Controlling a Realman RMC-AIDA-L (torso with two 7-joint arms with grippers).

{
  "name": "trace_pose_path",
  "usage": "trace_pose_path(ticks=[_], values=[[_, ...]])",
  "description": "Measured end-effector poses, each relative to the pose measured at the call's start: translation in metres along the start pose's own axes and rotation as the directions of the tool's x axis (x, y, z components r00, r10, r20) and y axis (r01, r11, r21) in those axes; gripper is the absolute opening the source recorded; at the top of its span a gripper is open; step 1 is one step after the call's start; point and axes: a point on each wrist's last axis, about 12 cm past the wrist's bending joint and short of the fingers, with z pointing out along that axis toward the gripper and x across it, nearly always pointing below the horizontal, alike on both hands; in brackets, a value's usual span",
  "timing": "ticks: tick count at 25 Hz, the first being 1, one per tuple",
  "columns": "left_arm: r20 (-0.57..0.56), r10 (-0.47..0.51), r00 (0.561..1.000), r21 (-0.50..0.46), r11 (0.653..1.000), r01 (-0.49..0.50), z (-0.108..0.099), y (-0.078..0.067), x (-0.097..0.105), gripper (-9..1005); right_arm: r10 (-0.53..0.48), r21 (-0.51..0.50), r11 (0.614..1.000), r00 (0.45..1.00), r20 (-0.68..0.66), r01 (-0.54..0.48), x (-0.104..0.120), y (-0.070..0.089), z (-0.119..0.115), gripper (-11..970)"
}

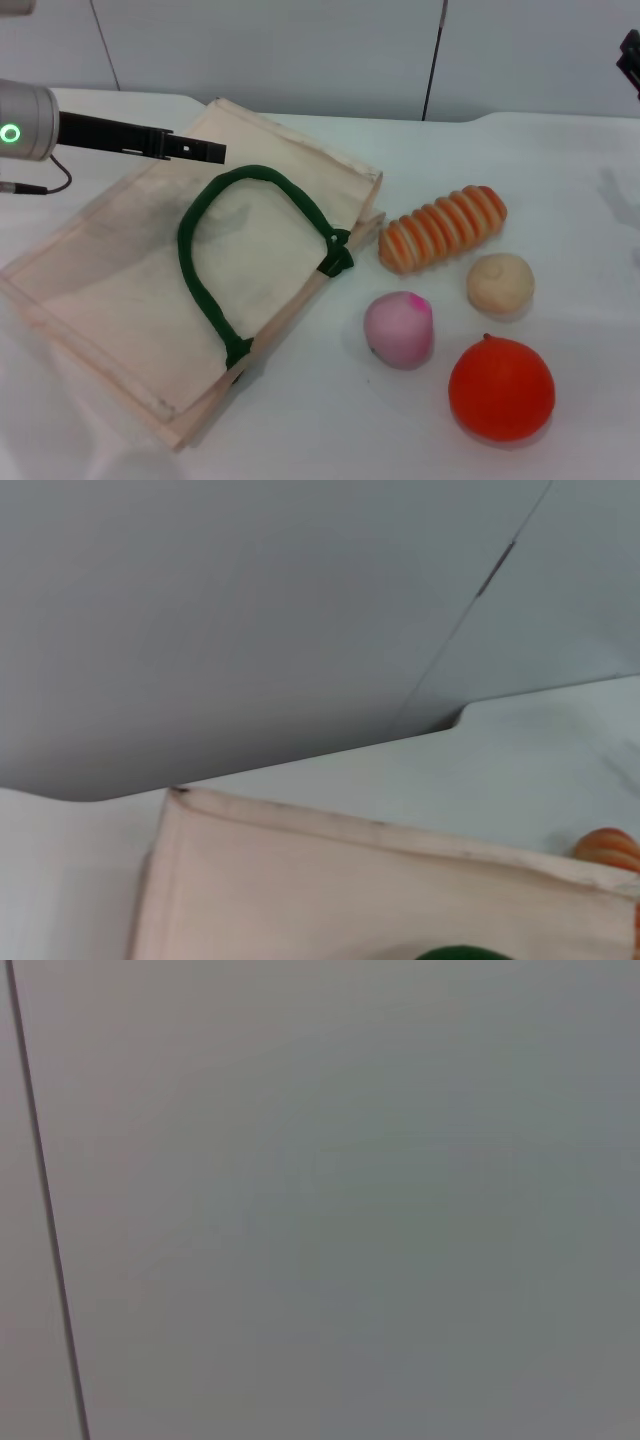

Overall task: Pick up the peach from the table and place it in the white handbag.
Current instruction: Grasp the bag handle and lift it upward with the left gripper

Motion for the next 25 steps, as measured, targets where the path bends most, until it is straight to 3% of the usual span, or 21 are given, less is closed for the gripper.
trace_pose_path(ticks=[25], values=[[-0.053, 0.079, 0.995, -0.072, 0.994, -0.083, 0.043, -0.005, 0.014, 891, 0.001, -0.003, 1.000, 1.000, 0.002, -0.001, -0.001, 0.001, 0.001, 893]])
